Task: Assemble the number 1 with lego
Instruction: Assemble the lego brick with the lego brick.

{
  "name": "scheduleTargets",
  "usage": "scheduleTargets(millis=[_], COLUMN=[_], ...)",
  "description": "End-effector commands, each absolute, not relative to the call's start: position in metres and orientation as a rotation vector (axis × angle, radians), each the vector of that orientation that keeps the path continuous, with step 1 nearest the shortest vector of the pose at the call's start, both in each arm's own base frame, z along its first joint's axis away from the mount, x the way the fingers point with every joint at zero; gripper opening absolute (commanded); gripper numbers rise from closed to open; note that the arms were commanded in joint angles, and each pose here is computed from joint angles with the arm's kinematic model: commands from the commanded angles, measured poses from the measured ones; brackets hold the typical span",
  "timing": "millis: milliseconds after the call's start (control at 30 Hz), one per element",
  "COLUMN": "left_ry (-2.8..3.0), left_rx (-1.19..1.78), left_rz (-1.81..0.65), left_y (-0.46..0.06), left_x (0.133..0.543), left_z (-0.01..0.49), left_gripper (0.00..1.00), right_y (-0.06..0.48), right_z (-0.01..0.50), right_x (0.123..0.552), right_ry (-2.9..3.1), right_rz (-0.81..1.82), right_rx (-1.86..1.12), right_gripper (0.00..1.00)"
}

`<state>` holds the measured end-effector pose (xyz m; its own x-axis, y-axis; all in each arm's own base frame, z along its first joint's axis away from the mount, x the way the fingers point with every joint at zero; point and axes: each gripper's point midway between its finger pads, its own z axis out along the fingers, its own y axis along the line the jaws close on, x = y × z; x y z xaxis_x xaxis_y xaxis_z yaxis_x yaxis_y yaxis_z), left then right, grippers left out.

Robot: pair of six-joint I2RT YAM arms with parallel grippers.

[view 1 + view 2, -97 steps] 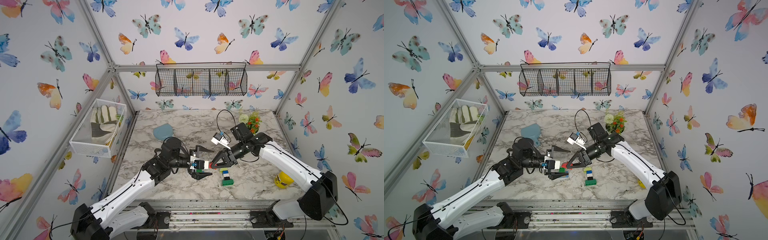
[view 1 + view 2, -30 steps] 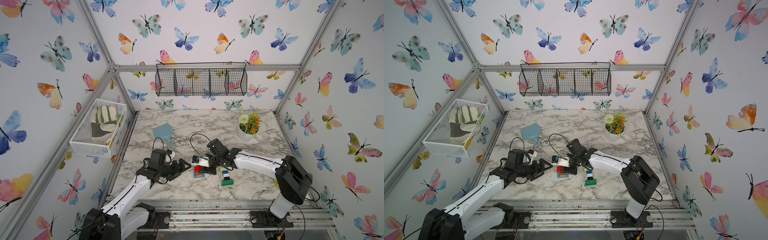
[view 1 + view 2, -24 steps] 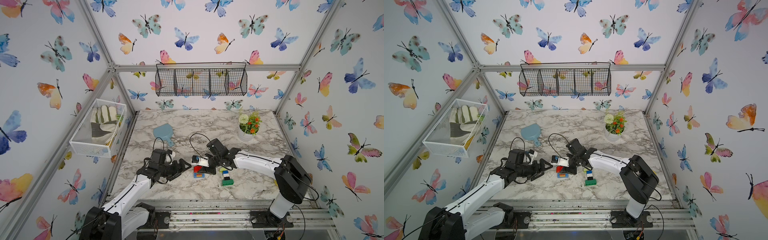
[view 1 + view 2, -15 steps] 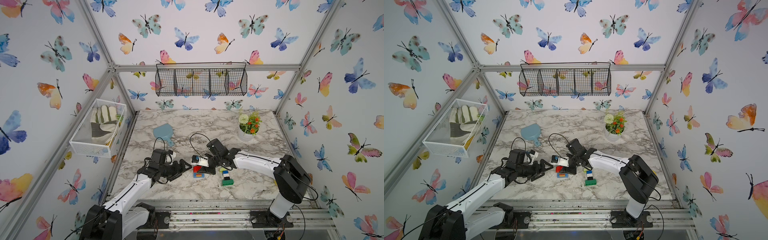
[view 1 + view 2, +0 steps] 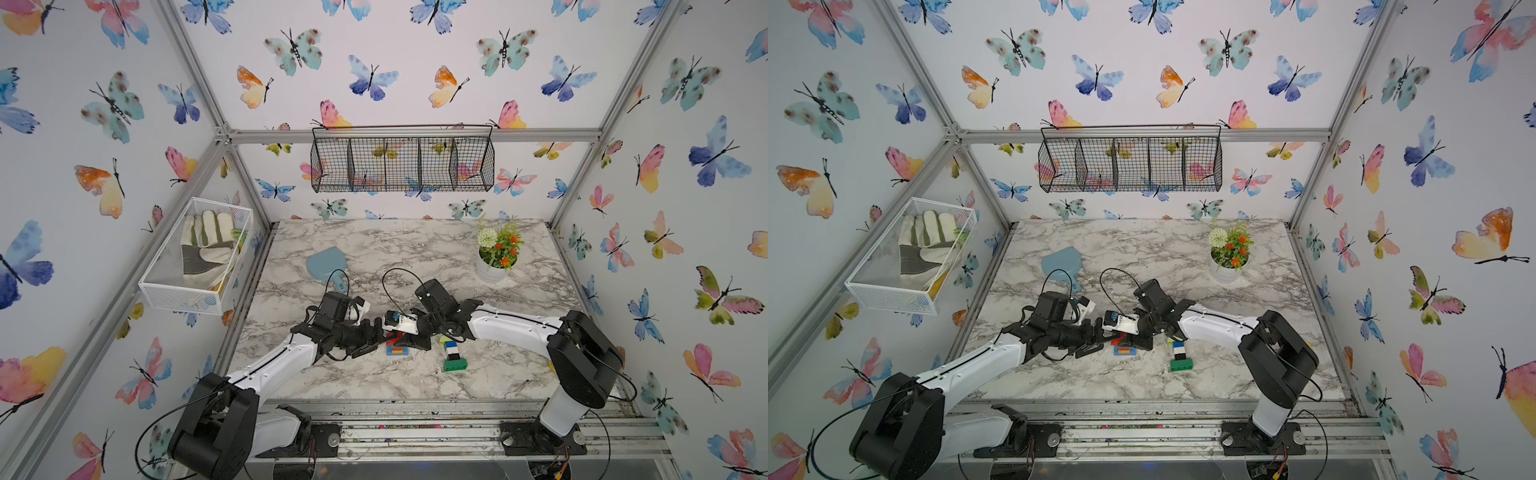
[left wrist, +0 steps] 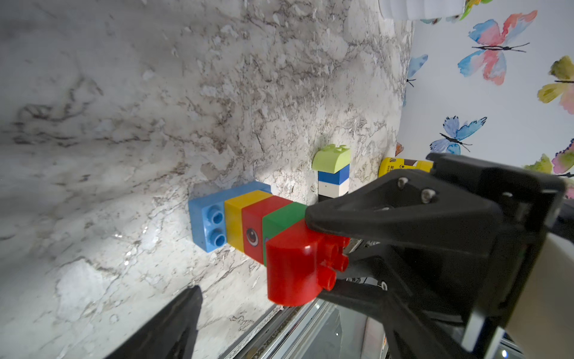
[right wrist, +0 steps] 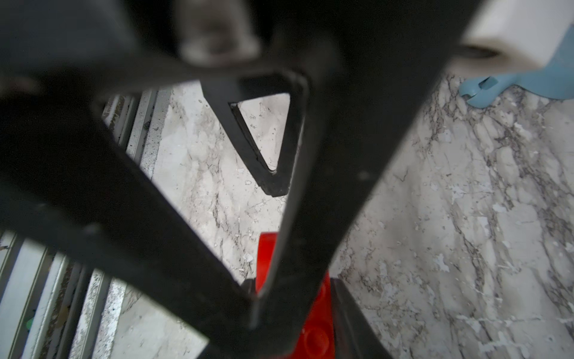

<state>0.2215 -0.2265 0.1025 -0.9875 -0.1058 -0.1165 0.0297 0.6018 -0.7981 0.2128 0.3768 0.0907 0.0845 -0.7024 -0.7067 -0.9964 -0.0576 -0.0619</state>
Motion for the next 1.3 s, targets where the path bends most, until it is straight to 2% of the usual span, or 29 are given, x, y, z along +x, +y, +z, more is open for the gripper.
scheduleTargets(millis=[0, 267, 467, 567, 733, 900, 1100, 1267], left_ry=[2.662, 2.74, 2.823, 2.87, 2.905, 2.909, 2.915, 2.894], left_rx=[-0.003, 0.025, 0.037, 0.037, 0.042, 0.047, 0.051, 0.068], left_rz=[-1.334, -1.281, -1.178, -1.119, -1.084, -1.067, -1.062, -1.069], left_y=[-0.231, -0.236, -0.228, -0.221, -0.216, -0.214, -0.213, -0.216], left_x=[0.227, 0.223, 0.215, 0.209, 0.204, 0.203, 0.201, 0.208], left_z=[0.102, 0.079, 0.056, 0.042, 0.033, 0.032, 0.03, 0.037], left_gripper=[0.9, 0.69, 0.63, 0.6, 0.57, 0.55, 0.54, 0.62], right_y=[0.349, 0.35, 0.35, 0.353, 0.362, 0.364, 0.349, 0.337], right_z=[0.043, 0.044, 0.046, 0.053, 0.08, 0.111, 0.147, 0.164], right_x=[0.191, 0.19, 0.188, 0.19, 0.194, 0.192, 0.196, 0.209], right_ry=[1.873, 1.881, 1.883, 1.877, 1.832, 1.791, 1.846, 1.996], right_rz=[0.693, 0.71, 0.722, 0.734, 0.778, 0.845, 0.949, 0.978], right_rx=[-1.89, -1.874, -1.859, -1.83, -1.742, -1.651, -1.413, -1.094], right_gripper=[0.02, 0.02, 0.05, 0.18, 0.45, 0.58, 0.59, 0.53])
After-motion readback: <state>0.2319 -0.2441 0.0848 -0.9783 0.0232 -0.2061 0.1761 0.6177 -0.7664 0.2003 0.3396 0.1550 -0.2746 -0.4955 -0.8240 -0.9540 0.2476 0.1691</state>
